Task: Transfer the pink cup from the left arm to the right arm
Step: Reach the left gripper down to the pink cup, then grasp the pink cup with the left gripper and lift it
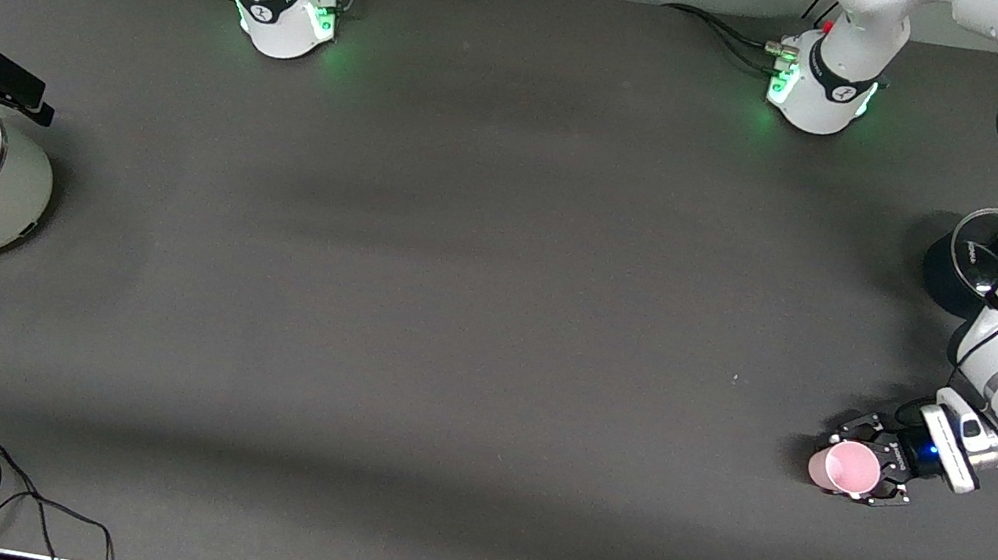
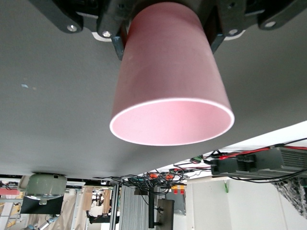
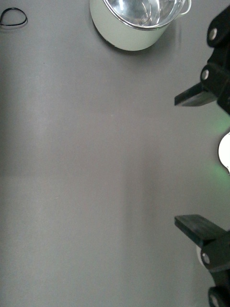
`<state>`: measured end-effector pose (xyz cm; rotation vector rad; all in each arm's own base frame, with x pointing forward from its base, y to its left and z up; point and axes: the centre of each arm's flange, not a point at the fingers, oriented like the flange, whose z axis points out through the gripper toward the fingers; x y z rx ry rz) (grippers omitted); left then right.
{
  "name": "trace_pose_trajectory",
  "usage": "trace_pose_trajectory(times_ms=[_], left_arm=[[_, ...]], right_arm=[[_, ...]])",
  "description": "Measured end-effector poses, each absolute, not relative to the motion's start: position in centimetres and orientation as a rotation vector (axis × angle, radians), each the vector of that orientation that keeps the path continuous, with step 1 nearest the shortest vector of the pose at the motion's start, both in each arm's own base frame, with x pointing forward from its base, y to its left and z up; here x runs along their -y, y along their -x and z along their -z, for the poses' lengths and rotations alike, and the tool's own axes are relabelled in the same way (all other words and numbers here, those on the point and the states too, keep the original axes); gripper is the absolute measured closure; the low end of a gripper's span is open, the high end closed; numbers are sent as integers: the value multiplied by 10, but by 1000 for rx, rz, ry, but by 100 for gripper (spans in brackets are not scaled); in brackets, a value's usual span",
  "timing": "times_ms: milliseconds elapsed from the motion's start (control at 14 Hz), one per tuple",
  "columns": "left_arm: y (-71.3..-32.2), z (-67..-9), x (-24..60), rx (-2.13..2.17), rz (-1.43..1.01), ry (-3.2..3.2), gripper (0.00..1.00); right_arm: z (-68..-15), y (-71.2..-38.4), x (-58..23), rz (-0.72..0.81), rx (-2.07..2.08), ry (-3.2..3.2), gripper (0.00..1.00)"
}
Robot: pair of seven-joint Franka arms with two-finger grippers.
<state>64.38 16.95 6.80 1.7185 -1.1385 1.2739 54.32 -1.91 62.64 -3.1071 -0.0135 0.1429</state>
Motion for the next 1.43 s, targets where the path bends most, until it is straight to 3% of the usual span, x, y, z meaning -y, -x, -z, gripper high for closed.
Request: trace_pose_trajectory(times_ms=[357, 643, 929, 1429], left_arm=[[-675, -169, -161, 1050, -1179, -1775, 33], [-677, -253, -110, 996, -1151, -1836, 33], [-651, -318, -16, 898, -1231, -1886, 33], [-581, -386, 149, 866, -1249, -1971, 33]], right_arm=[[-626, -543, 18, -142, 17, 3106, 0], [-624, -545, 14, -148, 29, 3105, 0], [-621, -546, 12, -156, 33, 3104, 0], [-621, -547, 10, -154, 31, 3077, 0]])
